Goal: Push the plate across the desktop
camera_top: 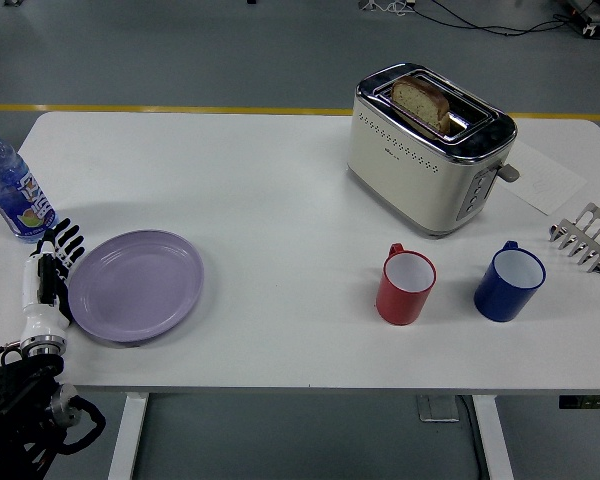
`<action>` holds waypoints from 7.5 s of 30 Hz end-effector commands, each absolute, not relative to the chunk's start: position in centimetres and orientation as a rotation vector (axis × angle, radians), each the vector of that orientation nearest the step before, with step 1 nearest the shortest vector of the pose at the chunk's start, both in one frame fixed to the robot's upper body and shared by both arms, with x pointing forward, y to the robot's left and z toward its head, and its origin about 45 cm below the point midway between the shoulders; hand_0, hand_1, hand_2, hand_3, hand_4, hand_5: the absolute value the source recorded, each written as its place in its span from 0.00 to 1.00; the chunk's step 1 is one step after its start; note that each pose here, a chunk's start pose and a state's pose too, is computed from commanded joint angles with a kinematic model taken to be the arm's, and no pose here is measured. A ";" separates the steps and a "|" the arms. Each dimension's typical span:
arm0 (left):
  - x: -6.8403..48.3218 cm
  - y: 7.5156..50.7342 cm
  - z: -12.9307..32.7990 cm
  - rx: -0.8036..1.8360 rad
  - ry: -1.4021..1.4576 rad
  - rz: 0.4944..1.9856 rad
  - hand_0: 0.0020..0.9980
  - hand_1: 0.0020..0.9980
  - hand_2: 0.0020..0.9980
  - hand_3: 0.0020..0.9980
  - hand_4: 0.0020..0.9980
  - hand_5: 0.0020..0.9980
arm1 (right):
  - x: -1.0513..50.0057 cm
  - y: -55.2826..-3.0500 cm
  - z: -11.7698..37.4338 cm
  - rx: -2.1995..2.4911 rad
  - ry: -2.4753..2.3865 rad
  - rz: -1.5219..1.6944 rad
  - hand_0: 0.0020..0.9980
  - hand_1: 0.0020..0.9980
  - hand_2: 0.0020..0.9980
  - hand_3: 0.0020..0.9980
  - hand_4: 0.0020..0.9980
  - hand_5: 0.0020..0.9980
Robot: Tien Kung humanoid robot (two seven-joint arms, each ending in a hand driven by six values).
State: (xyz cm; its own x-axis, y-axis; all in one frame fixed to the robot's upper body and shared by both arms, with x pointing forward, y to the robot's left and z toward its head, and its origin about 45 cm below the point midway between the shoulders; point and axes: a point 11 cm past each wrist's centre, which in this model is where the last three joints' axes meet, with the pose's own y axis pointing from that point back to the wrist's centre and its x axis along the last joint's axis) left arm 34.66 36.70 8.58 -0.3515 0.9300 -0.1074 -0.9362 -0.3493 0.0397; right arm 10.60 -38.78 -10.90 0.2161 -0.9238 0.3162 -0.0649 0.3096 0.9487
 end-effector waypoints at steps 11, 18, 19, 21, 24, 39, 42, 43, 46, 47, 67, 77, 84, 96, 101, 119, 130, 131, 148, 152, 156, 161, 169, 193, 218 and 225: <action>35.2 35.3 8.6 -0.096 0.131 1.919 0.79 0.80 0.81 0.77 0.47 1.00 | 10.8 -38.8 -10.9 1.094 -1.197 -0.794 0.64 0.62 0.66 0.59 0.37 0.18; 36.0 33.8 9.3 -0.136 0.133 1.897 0.79 0.80 0.81 0.77 0.47 1.00 | 10.9 -38.8 -10.8 1.096 -1.198 -0.791 0.64 0.62 0.66 0.59 0.37 0.18; 36.0 33.7 9.4 -0.138 0.133 1.896 0.79 0.80 0.81 0.77 0.47 1.00 | 10.9 -38.8 -10.8 1.096 -1.198 -0.790 0.64 0.62 0.66 0.59 0.37 0.18; 36.2 33.2 9.4 -0.144 0.139 1.887 0.79 0.80 0.81 0.77 0.47 1.00 | 10.9 -38.9 -10.8 1.096 -1.197 -0.790 0.64 0.62 0.66 0.59 0.37 0.18; 36.5 32.4 9.4 -0.153 0.149 1.875 0.79 0.80 0.81 0.77 0.47 1.00 | 10.9 -38.9 -10.8 1.096 -1.197 -0.789 0.64 0.62 0.66 0.59 0.37 0.18; 37.0 28.0 9.3 -0.152 0.179 1.768 0.78 0.80 0.81 0.76 0.46 1.00 | 10.4 -38.9 -10.9 1.091 -1.193 -0.797 0.64 0.62 0.66 0.59 0.37 0.18; 37.1 27.2 9.4 -0.157 0.183 1.748 0.78 0.80 0.81 0.76 0.46 1.00 | 10.3 -39.0 -10.9 1.089 -1.192 -0.798 0.64 0.62 0.66 0.59 0.37 0.18; 37.1 26.9 9.4 -0.158 0.185 1.739 0.78 0.80 0.81 0.76 0.46 1.00 | 10.2 -39.0 -10.9 1.088 -1.191 -0.799 0.64 0.62 0.66 0.59 0.37 0.18; 37.2 26.3 9.4 -0.158 0.189 1.724 0.78 0.80 0.81 0.76 0.46 1.00 | 10.2 -39.1 -10.9 1.088 -1.189 -0.798 0.64 0.62 0.66 0.59 0.37 0.18; 37.2 26.0 9.4 -0.157 0.194 1.717 0.78 0.80 0.80 0.76 0.46 1.00 | 10.1 -39.1 -10.9 1.087 -1.188 -0.798 0.64 0.62 0.66 0.59 0.37 0.18; 37.6 22.3 9.5 -0.144 0.218 1.630 0.78 0.80 0.80 0.76 0.46 1.00 | 10.3 -39.1 -10.9 1.090 -1.192 -0.799 0.64 0.62 0.66 0.59 0.37 0.18; 37.9 21.8 9.6 -0.140 0.225 1.617 0.78 0.79 0.80 0.76 0.46 1.00 | 10.4 -39.0 -10.9 1.092 -1.192 -0.798 0.64 0.62 0.66 0.59 0.37 0.18; 38.3 21.4 10.0 -0.147 0.219 1.606 0.78 0.79 0.80 0.75 0.45 1.00 | 10.3 -39.0 -10.9 1.092 -1.191 -0.798 0.64 0.62 0.66 0.59 0.37 0.18; 37.9 19.9 9.8 -0.130 0.225 1.552 0.78 0.79 0.80 0.75 0.45 1.00 | 10.2 -39.0 -10.9 1.092 -1.189 -0.801 0.64 0.62 0.66 0.59 0.37 0.18; 37.9 19.3 10.0 -0.130 0.221 1.530 0.78 0.79 0.80 0.75 0.45 1.00 | 10.2 -39.0 -10.9 1.092 -1.189 -0.800 0.64 0.62 0.66 0.59 0.37 0.18; 39.1 21.4 11.6 -0.175 0.185 1.635 0.71 0.74 0.77 0.71 0.45 1.00 | 10.0 -39.2 -10.9 1.084 -1.195 -0.807 0.64 0.62 0.66 0.59 0.38 0.18; 40.0 23.9 16.8 -0.221 -0.017 1.501 0.67 0.68 0.71 0.64 0.45 0.99 | 10.0 -39.9 -10.7 1.071 -1.215 -0.806 0.64 0.62 0.66 0.59 0.38 0.18; 40.1 24.0 17.0 -0.212 0.003 1.479 0.61 0.65 0.65 0.59 0.45 0.96 | 10.0 -40.0 -10.7 1.070 -1.216 -0.806 0.64 0.62 0.66 0.59 0.38 0.18; 37.5 38.1 18.1 -0.174 0.169 1.619 0.56 0.64 0.64 0.59 0.46 0.99 | 10.4 -40.3 -10.5 1.064 -1.246 -0.808 0.64 0.62 0.66 0.59 0.38 0.18; 36.6 40.8 17.6 -0.180 0.228 1.669 0.56 0.64 0.64 0.59 0.46 0.94 | 10.4 -40.3 -10.5 1.063 -1.245 -0.809 0.64 0.62 0.66 0.59 0.38 0.18; 35.8 43.4 17.5 -0.214 0.275 1.723 0.56 0.64 0.64 0.59 0.46 0.93 | 10.4 -40.3 -10.5 1.061 -1.243 -0.809 0.64 0.62 0.66 0.59 0.38 0.18; 35.2 46.0 17.6 -0.256 0.332 1.762 0.56 0.64 0.64 0.60 0.46 0.93 | 10.4 -40.3 -10.5 1.061 -1.242 -0.808 0.64 0.62 0.66 0.59 0.38 0.18; 34.5 47.2 16.7 -0.306 0.425 1.775 0.57 0.64 0.65 0.61 0.46 0.94 | 10.3 -40.3 -10.6 1.059 -1.242 -0.808 0.64 0.62 0.66 0.59 0.38 0.18; 34.6 46.8 16.1 -0.321 0.444 1.782 0.57 0.64 0.65 0.62 0.49 0.98 | 10.4 -40.2 -10.5 1.060 -1.241 -0.808 0.64 0.62 0.66 0.59 0.38 0.18; 33.8 46.5 14.8 -0.337 0.547 1.751 0.59 0.65 0.66 0.63 0.50 1.00 | 9.5 -40.3 -10.7 1.049 -1.227 -0.816 0.64 0.62 0.66 0.59 0.38 0.18; 33.6 46.2 14.3 -0.211 0.574 1.752 0.60 0.66 0.66 0.64 0.49 1.00 | 9.5 -40.2 -10.7 1.050 -1.224 -0.815 0.64 0.62 0.66 0.59 0.38 0.18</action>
